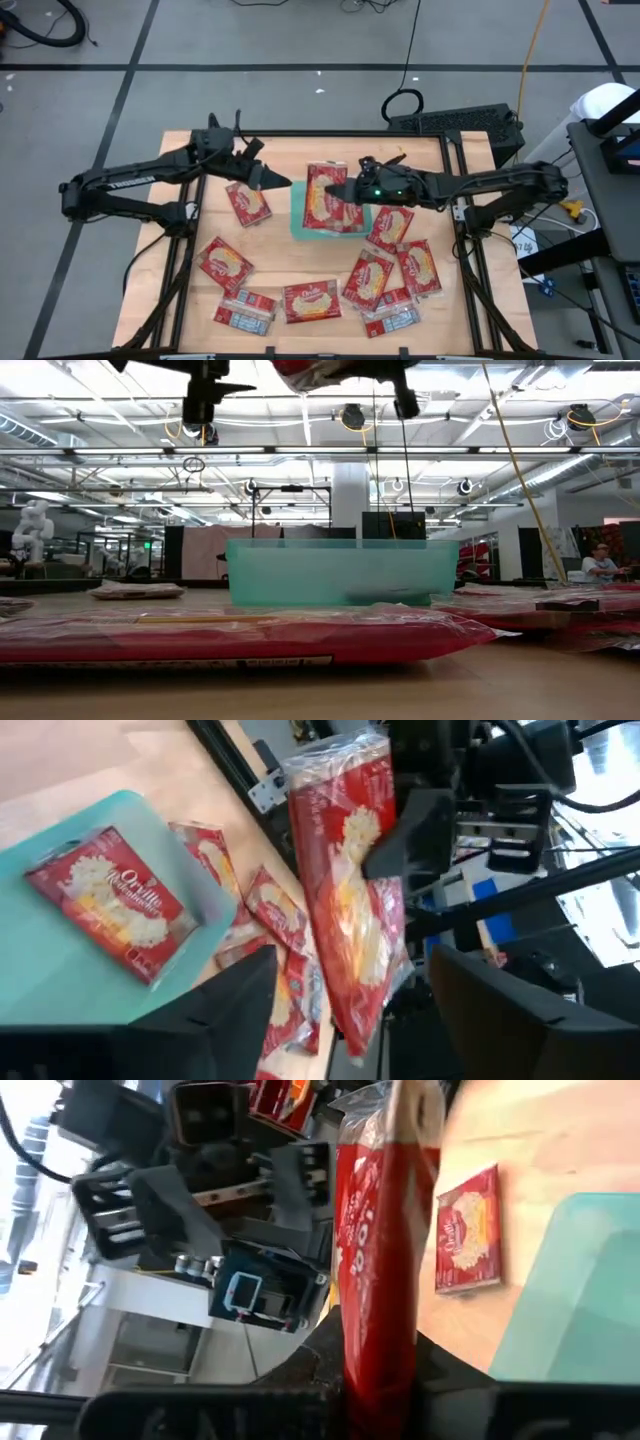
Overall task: Sort popcorn bags into baskets
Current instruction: Put the red popcorn bag into the green bin
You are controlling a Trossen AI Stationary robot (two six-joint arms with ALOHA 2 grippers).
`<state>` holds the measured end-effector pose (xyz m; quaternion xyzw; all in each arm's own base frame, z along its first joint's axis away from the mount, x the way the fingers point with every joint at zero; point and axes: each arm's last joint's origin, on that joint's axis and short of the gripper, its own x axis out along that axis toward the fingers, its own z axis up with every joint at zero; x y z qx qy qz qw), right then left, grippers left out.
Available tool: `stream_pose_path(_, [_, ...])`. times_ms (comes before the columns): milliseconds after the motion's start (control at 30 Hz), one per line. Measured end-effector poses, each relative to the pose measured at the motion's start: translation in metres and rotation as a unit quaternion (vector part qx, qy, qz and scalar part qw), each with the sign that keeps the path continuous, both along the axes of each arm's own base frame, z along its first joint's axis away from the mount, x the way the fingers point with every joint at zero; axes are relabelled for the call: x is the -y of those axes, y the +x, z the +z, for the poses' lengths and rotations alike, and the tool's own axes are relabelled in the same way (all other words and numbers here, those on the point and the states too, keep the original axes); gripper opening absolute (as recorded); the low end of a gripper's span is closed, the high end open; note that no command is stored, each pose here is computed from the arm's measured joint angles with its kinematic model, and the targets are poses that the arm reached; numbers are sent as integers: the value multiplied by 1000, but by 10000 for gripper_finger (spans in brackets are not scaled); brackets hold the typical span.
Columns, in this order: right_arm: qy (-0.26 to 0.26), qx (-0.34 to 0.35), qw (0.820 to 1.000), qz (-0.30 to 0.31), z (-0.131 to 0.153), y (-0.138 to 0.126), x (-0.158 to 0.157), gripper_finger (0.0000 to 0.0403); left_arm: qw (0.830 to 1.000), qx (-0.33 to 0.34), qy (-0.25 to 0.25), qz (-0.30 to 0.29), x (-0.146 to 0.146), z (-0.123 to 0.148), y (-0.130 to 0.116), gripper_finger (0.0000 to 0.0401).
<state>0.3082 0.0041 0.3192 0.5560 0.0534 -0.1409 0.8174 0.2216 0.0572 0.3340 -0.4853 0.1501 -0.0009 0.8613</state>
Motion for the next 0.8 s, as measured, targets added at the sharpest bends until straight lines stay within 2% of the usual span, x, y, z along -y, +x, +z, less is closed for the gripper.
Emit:
stream_pose_path(200, [-18, 13, 1000, 0, -2, 16, 4, 18, 999, 43, -12, 4, -2, -17, 7, 316])
stream_pose_path(367, [-14, 61, 998, -6, -2, 28, 13, 18, 998, 60, -26, 5, -2, -33, 7, 301])
stream_pose_path(567, [-27, 68, 997, -12, -8, 36, 21, 18, 996, 82, -36, -1, -3, -37, 6, 214])
stream_pose_path(800, [-58, 59, 997, 5, -12, 39, 27, 18, 995, 93, 15, 7, -10, -36, 4, 55])
